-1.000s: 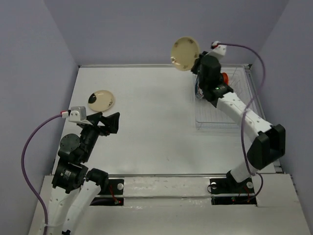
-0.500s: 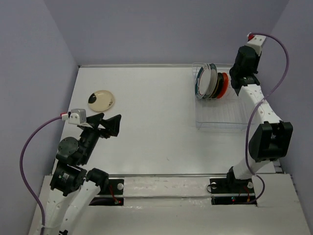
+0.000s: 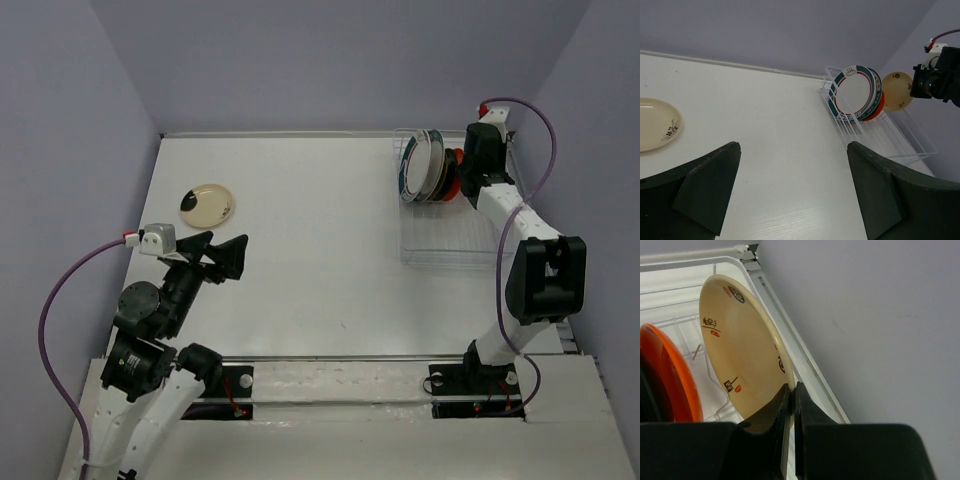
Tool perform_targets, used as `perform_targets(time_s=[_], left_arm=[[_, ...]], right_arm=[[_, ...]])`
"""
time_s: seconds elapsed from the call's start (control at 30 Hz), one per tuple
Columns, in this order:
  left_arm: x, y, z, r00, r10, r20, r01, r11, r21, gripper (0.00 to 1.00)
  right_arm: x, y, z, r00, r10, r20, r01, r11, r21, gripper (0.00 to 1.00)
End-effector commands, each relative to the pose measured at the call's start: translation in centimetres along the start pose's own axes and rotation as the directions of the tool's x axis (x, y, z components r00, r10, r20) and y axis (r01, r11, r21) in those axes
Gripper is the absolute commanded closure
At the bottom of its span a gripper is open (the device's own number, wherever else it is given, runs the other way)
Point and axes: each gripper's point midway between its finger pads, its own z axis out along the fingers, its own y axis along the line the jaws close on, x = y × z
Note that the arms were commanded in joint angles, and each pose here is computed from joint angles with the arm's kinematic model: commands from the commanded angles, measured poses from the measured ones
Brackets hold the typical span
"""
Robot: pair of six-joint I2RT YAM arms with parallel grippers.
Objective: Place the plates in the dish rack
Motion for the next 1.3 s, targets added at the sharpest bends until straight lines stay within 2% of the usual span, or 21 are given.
perform_targets(time_s=[0.0,0.2,0.3,0.43,0.6,1.27], left_arm=[[-0.8,-0.2,0.1,0.999,0.006,0.039,-0.007,1.0,0.01,0.01],[-0.6,-0.1,0.2,1.0,0.007,0.029,-0.007,1.0,0.004,0.01],[-0.6,-0.1,0.2,1.0,0.009,0.029,-0.009,1.0,0.002,0.01],[-0.5,0.0,0.3,1.0,0.01,0.023,-0.01,1.0,0.0,0.01],[-0.3,0.0,0.5,1.0,0.011,0.015,-0.01,1.0,-0.002,0.01],[0.2,0.3,0.9,1.0,0.014,-0.01,-0.014,1.0,-0.017,0.01]], right_arm=[[-1.5,1.0,-1.0,0.996,0.075,0.047,-0.073,0.997,-0.039,0.93],[-1.3,1.5,-1.1,0.997,0.067,0.041,-0.065,0.997,-0.041,0.93],[-1.8,0.4,-1.2,0.997,0.06,0.047,-0.06,0.998,0.01,0.93],[-4.5,-1.6,-1.7,0.993,0.064,0.103,-0.07,0.996,0.059,0.93],[-7.1,-2.5,-3.1,0.983,0.097,0.159,-0.104,0.994,0.036,0.93],[-0.5,2.1,-0.6,0.998,0.054,0.039,-0.053,0.999,-0.009,0.93]])
